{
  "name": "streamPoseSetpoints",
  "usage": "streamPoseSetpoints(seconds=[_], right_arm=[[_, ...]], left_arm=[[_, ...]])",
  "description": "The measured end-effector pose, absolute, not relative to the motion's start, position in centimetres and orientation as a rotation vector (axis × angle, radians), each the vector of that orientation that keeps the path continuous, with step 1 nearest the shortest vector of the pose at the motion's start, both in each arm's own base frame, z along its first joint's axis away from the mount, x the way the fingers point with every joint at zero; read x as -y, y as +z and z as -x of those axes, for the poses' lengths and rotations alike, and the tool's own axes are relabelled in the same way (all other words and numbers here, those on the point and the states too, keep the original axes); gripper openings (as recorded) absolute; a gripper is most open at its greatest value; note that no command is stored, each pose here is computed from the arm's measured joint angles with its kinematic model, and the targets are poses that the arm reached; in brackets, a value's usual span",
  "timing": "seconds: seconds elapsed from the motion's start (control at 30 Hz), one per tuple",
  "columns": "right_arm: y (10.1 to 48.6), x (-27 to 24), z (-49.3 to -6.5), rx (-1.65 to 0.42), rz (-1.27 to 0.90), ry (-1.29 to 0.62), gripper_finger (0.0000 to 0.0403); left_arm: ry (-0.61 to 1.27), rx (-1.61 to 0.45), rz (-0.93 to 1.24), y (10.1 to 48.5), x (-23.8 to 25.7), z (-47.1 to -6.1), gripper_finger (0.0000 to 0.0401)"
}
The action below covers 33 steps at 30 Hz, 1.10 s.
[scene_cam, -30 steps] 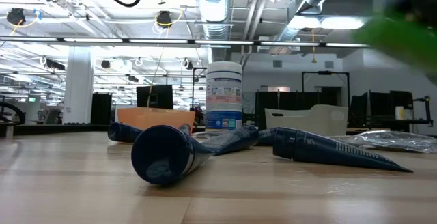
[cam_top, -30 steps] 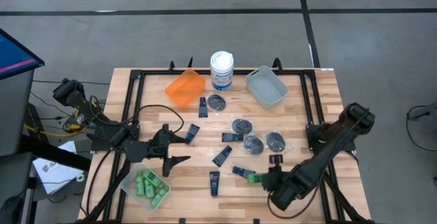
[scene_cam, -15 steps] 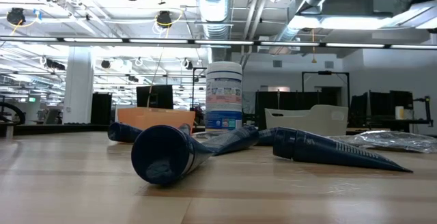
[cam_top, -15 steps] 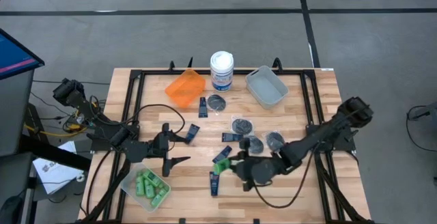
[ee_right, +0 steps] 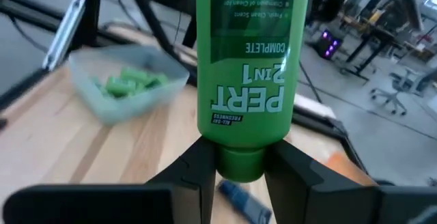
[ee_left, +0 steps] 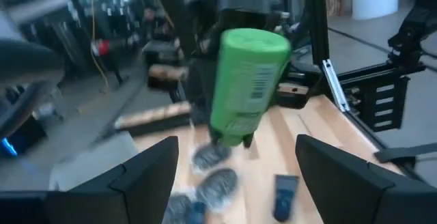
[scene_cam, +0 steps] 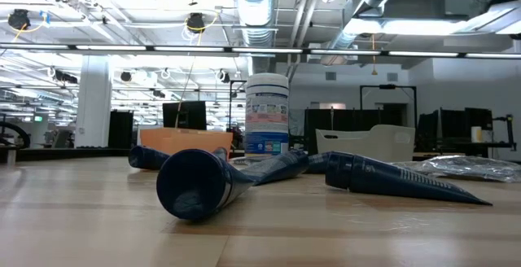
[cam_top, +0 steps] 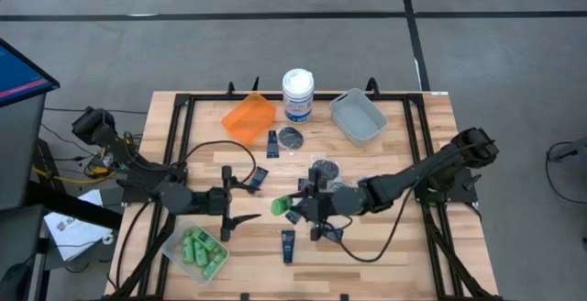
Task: Pick & Place Travel size toiletries
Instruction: Put the shampoo into the white bin
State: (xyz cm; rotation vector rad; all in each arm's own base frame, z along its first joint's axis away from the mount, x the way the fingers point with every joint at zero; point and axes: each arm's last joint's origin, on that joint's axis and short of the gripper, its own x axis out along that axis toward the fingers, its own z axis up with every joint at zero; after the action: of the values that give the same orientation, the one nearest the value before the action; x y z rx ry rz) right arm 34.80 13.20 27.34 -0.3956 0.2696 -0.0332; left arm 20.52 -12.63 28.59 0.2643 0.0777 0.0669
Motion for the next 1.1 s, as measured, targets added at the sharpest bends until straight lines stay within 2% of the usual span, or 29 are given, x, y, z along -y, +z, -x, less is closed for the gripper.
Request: streamPoseSetpoints(seconds=[0.13,0.33,0.63,0.8,0.93,1.1], right_arm=[[27.8,-12.5,-35.2,-0.225,0.408,-0.033,0.0092],[27.8,-12.0,-35.4,-0.230,0.413,-0.013,0.0092],[27.6,-11.4,-35.6,-0.254,0.444,-0.003,0.0092],[27.6,-10.9,-35.8,-0.252,0.435,0.024,0.0093],[27.6,-10.5,-35.9,-0.253,0.433,0.019,0.0093],[27.6,-10.5,-35.9,-0.253,0.433,0.018,0.0093]], left_arm=[[0.057,-0.064,-0.339,27.9,12.2,-22.3,0.0292],[0.060,-0.012,-0.312,27.5,10.5,-24.6,0.0292],[-0.114,0.098,-0.285,28.3,9.1,-25.4,0.0292],[-0.109,0.109,-0.309,28.4,8.7,-25.5,0.0291],[-0.100,0.107,-0.313,28.4,8.5,-25.6,0.0277],[-0.101,0.105,-0.314,28.4,8.5,-25.6,0.0237]])
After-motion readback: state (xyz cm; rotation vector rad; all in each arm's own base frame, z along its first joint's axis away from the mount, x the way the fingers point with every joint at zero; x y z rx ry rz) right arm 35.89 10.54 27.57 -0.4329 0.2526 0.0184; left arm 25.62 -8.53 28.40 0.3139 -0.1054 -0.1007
